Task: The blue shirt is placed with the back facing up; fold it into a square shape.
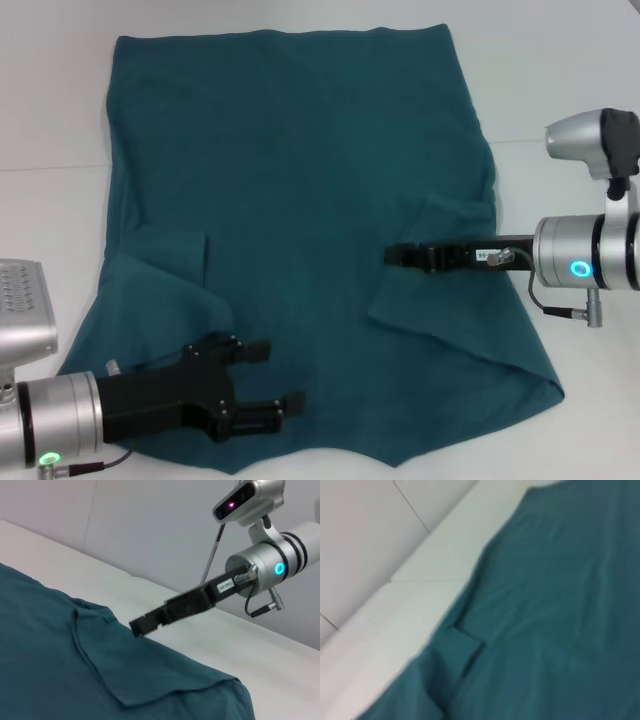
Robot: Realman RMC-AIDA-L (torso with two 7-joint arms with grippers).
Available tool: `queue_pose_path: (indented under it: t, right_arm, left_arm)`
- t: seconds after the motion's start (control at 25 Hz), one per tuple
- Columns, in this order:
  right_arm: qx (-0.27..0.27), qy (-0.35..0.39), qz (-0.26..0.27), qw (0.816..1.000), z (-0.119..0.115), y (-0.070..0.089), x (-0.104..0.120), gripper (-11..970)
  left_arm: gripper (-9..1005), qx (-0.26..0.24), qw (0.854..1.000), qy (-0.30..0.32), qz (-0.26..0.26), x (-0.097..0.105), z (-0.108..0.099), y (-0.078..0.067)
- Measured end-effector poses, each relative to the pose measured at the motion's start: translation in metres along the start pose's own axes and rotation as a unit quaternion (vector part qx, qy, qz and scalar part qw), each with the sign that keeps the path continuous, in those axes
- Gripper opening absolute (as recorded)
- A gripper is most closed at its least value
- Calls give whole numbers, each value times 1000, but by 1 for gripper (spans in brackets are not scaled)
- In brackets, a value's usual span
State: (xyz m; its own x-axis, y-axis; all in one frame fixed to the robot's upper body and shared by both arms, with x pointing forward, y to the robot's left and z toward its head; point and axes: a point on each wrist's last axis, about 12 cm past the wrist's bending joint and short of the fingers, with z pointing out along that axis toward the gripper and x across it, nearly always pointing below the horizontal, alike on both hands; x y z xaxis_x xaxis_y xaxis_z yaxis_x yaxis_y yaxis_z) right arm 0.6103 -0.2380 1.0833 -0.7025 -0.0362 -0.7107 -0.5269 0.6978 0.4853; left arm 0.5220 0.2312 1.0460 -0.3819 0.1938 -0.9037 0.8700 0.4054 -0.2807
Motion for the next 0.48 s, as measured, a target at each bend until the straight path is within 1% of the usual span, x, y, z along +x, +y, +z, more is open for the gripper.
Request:
queue_pose_path:
  t: [0.12,0.28,0.36,0.48]
  right_arm:
    - [-22,-28,-1,999,-9,0,0,95]
    - [-46,-72,7,996,-24,-3,-1,252]
    - [-47,-84,9,995,-30,-5,1,331]
    - [-44,-91,7,995,-38,-9,3,476]
  left_arm:
    - [877,1,1000,-1,-1,0,0,0]
    - [876,-1,1000,-7,-7,-1,-1,0]
    - [876,-5,1000,-13,-17,-1,-3,1]
    - [875,-12,999,-25,-41,-4,-8,4]
